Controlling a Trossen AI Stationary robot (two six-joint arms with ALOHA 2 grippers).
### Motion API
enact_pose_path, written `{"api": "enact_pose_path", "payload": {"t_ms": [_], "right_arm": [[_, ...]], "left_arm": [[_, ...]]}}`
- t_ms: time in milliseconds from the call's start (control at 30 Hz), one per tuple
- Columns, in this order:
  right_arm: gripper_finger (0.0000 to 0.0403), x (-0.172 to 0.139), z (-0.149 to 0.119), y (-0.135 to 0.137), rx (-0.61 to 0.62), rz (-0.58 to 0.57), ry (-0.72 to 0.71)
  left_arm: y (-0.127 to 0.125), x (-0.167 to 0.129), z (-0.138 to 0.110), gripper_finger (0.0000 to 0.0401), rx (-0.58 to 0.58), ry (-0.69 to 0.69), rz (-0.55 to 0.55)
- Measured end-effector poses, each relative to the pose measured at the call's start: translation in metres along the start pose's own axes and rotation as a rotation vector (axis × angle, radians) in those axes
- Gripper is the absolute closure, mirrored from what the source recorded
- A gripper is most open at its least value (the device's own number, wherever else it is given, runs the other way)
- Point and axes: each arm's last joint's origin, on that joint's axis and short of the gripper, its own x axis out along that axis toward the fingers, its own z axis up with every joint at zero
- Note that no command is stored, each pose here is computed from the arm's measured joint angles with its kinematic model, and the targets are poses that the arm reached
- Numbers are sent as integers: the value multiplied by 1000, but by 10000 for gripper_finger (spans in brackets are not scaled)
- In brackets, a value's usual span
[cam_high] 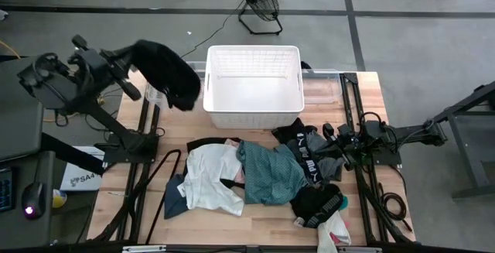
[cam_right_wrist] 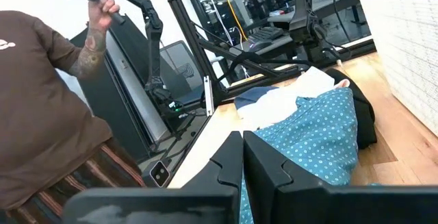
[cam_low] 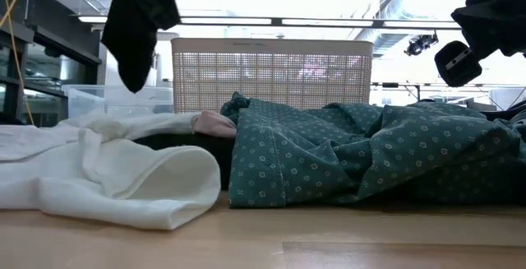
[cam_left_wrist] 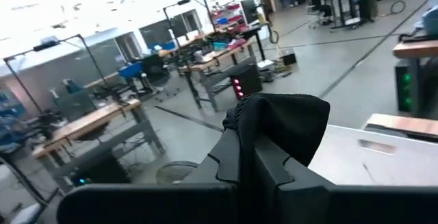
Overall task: Pick & Place Cloths
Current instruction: Put the top left black boxers into the left transparent bin
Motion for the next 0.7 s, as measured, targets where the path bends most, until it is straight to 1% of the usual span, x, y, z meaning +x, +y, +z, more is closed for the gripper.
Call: {"api": "enact_pose_path", "payload": {"t_ms": [100,267,367,467,600,700], "right_arm": [[398,0,0,0,0,0,0],[398,0,0,0,0,0,0],[398,0,0,0,0,0,0],[398,0,0,0,0,0,0],[398,0,0,0,0,0,-1],[398,0,0,0,0,0,0]], "left_arm": [[12,2,-3,399,22,10,36],[24,5,-7,399,77,47,153],[30,6,-8,399,75,64,200],[31,6,-9,399,51,71,196],[22,8,-9,399,-23,76,105],[9,11,-11,399,15,83,116]]}}
